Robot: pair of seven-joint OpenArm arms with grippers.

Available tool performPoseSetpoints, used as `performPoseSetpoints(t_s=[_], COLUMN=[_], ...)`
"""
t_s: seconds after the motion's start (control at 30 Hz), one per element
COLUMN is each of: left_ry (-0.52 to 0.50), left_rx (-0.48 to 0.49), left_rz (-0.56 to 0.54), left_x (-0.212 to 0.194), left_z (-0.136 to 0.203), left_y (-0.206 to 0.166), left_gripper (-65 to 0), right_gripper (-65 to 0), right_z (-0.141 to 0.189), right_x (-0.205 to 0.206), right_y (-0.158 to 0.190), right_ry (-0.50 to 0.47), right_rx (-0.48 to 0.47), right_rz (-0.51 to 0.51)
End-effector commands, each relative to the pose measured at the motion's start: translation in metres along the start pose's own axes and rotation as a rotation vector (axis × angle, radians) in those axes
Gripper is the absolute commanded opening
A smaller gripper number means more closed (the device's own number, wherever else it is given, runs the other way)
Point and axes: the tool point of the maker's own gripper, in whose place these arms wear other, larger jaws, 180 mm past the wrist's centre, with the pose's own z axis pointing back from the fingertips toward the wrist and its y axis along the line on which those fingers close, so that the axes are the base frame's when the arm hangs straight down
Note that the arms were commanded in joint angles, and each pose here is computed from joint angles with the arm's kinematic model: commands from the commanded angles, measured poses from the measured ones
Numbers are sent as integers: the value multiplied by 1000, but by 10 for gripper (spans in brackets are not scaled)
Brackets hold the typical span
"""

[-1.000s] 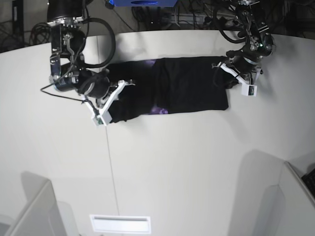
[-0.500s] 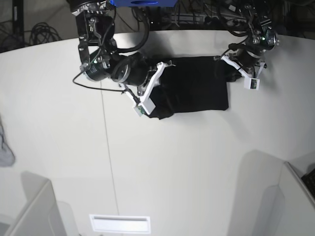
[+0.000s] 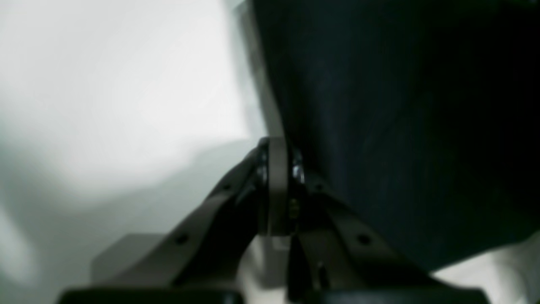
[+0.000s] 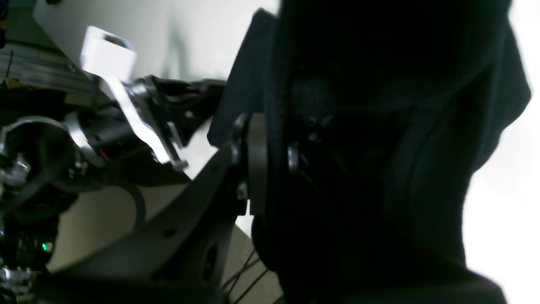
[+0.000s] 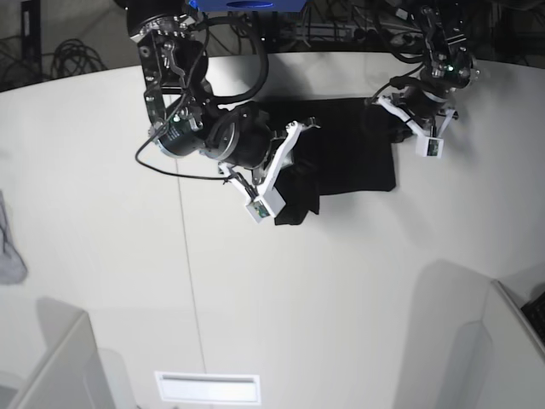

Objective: Fold the T-shirt properly
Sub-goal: 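Fold the strip end with the right gripper toward the left gripper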

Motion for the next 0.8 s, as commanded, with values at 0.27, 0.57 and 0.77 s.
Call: performPoseSetpoints(t_s=[0.27,0.57,0.77], left_ry=[47,27,-15], left_rx=[-45,-41,46], left_rz=[-32,-57,-45], left_x=[3,6,15], left_z=[-14,-1,22], left_y=[-34,-36,-6], left_gripper=[-650,-650,-650], right_gripper=[-650,-650,-650], right_z=[-15,-34,-61], right_x=[16,15,-6], right_y=[4,-6,1], right_ry=[-10,17,74], right_rx=[34,28,38], right_rz=[-5,-37,-31])
